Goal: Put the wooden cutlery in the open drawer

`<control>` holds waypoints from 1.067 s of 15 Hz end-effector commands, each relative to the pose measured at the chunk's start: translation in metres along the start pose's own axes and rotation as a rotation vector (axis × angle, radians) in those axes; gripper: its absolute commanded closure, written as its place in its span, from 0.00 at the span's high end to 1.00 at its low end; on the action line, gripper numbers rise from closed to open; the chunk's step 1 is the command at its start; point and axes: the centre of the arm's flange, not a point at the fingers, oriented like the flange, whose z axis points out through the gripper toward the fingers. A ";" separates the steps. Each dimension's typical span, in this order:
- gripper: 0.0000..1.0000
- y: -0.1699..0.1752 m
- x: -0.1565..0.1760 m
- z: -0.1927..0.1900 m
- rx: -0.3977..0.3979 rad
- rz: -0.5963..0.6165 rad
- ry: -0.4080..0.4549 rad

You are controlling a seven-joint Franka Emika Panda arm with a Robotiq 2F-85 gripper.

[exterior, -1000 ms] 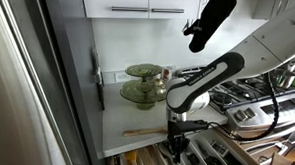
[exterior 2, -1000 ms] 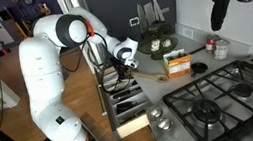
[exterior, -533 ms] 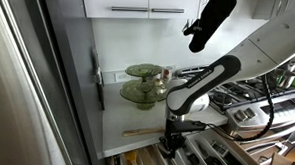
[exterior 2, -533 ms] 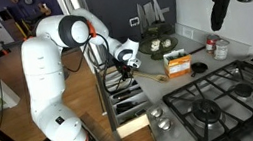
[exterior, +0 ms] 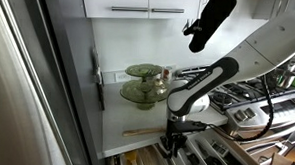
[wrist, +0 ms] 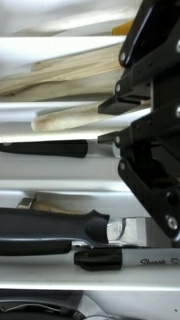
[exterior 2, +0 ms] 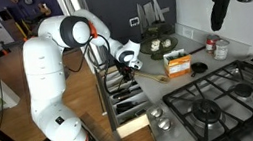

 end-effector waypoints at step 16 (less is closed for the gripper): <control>1.00 0.047 -0.079 -0.142 -0.053 0.419 0.237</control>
